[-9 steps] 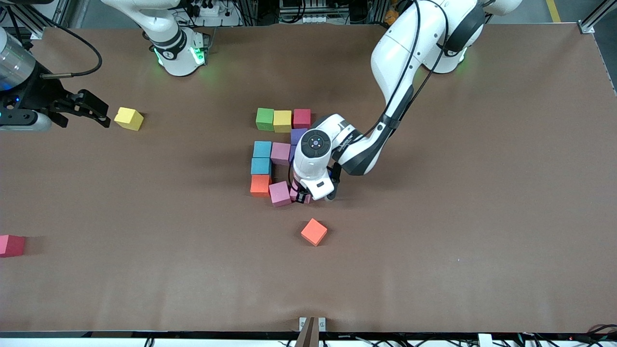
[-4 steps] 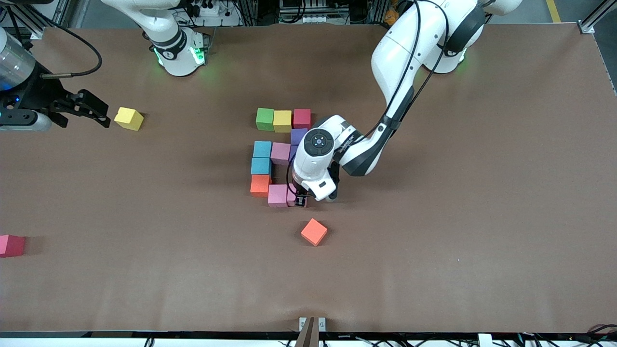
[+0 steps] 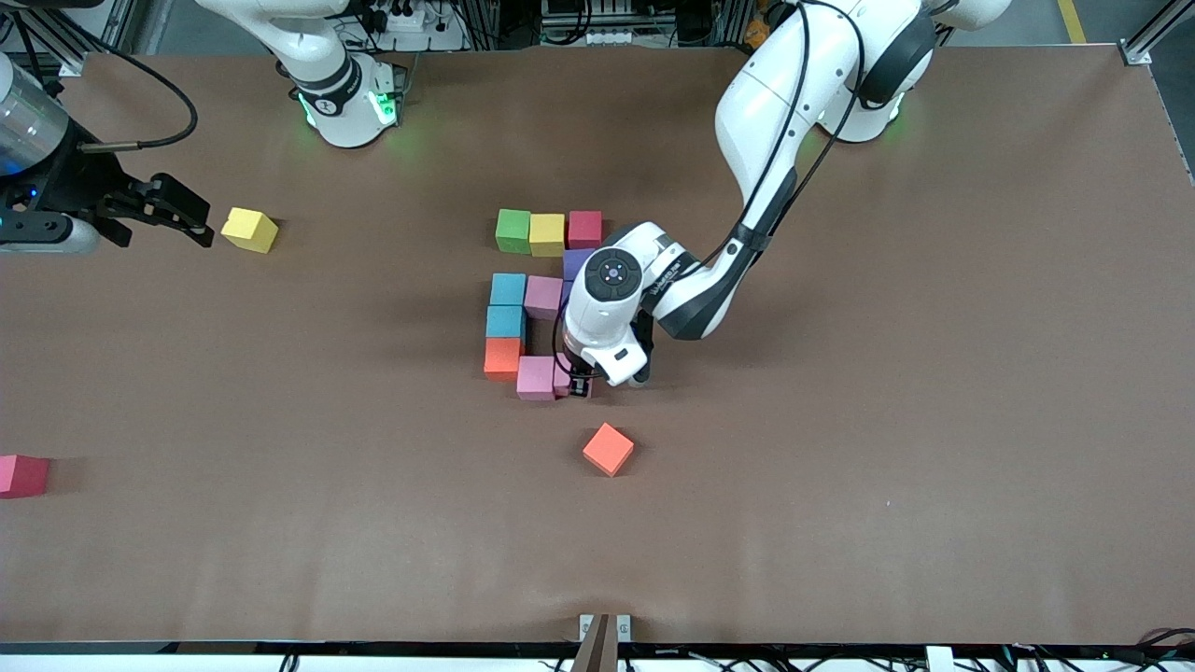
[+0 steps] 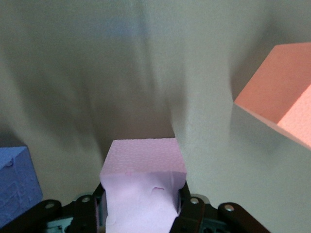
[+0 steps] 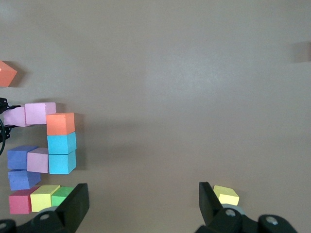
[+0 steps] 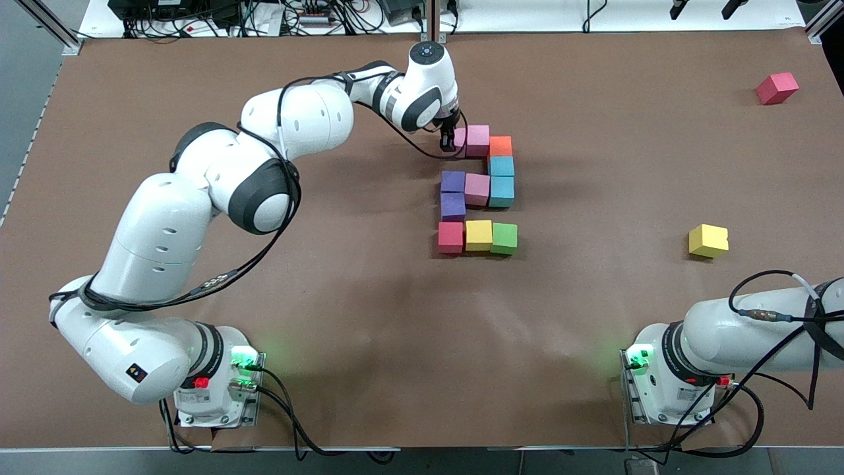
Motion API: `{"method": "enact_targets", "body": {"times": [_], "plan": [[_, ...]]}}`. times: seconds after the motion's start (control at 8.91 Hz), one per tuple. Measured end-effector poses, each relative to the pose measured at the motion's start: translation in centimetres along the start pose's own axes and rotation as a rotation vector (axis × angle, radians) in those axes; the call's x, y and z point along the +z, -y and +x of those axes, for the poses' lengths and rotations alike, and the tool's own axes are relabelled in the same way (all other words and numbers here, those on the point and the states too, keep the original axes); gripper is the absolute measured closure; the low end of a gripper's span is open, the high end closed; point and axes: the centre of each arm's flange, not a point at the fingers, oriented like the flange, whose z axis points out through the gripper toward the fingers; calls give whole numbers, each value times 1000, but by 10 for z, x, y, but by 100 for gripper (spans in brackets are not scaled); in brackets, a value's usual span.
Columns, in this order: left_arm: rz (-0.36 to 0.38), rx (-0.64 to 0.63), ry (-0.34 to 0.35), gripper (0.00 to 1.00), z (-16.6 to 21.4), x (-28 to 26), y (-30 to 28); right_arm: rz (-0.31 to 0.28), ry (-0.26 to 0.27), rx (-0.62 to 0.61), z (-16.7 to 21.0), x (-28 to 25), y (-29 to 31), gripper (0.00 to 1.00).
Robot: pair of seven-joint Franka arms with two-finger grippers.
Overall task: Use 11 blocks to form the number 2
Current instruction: 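Lower the pink cube beside the other pink cube with the left gripper, then open the left gripper and raise it from the pink cube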
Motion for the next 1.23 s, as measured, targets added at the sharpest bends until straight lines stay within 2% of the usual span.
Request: {"method": "enact_targets", "body": {"times": [0.11,0.34,0.67,0.9,1.23], "plan": [[0,2,0,43,-1,0,1,0,0,0,0,0,0,0],[0,3,1,20,-2,0,1,0,0,0,0,0,0,0],[1,3,-2,20,-5,-12,-2,0,0,0,0,0,0,0],[18,4,-25,20,-7,-43,-7,0,0,0,0,0,0,0],[22,83,-116,20,9,-100,-22,0,0,0,0,0,0,0]]}}
